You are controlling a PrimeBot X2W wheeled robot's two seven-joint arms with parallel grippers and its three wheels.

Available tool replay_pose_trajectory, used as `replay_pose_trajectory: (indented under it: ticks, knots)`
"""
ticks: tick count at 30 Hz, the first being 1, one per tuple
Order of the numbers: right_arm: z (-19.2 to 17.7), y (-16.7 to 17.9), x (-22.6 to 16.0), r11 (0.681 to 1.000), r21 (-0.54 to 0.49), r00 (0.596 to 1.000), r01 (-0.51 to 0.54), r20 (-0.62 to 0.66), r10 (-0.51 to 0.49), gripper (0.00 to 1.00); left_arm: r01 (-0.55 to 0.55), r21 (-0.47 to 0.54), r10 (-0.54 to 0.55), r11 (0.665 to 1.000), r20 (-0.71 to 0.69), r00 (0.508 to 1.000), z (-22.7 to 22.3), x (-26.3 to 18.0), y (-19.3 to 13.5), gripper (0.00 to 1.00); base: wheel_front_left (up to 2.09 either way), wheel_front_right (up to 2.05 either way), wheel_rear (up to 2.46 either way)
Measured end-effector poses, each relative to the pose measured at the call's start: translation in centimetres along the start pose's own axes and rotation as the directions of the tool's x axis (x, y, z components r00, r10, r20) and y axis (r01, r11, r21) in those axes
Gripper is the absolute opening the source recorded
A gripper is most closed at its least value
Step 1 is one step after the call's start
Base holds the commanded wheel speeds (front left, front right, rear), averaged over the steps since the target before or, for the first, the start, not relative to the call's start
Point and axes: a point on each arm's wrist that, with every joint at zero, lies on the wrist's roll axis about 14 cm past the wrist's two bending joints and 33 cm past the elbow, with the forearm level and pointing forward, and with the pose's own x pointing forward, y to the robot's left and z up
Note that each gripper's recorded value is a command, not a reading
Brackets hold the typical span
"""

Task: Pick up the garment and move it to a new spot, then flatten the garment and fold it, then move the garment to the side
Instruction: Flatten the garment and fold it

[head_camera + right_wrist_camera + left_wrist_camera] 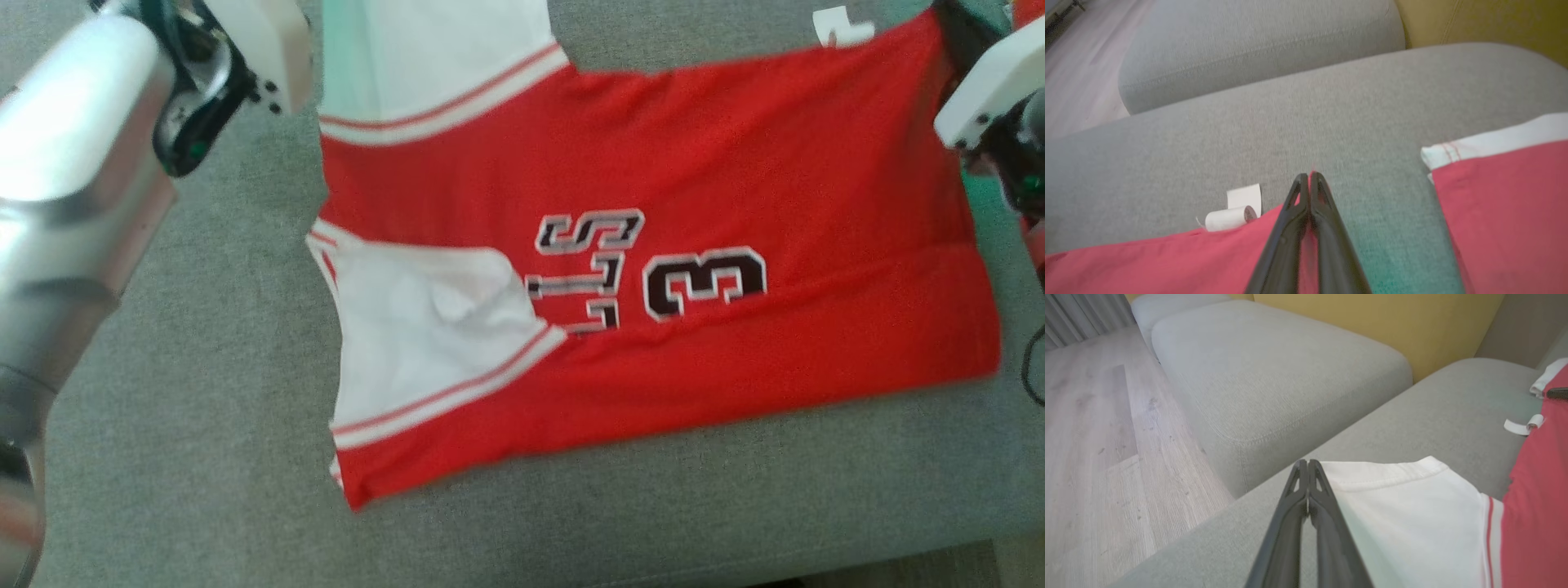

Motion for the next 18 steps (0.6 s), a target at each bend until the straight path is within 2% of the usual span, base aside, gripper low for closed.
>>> replay_pose_trajectory:
  ticks: [5,9,18]
  knots:
    - [3.3,0.2,-0.7,1.0,0.0,0.992,-0.008,0.123,0.008,0.0,-0.039,-0.007,0.04,0.999,0.108,0.993,2.6,-0.7,1.1,0.0,0.0,0.0,0.0]
    - [4.7,0.5,-1.7,0.999,-0.018,0.984,-0.026,0.177,0.029,0.0,-0.038,-0.055,0.045,0.998,0.142,0.989,3.9,-1.8,0.8,0.0,0.0,0.0,0.0]
    - [2.7,-0.1,-3.8,0.999,0.001,0.98,-0.049,0.195,0.047,0.0,-0.008,-0.1,0.022,0.995,0.144,0.989,1.5,-5.4,-1.4,0.0,0.0,0.0,0.0]
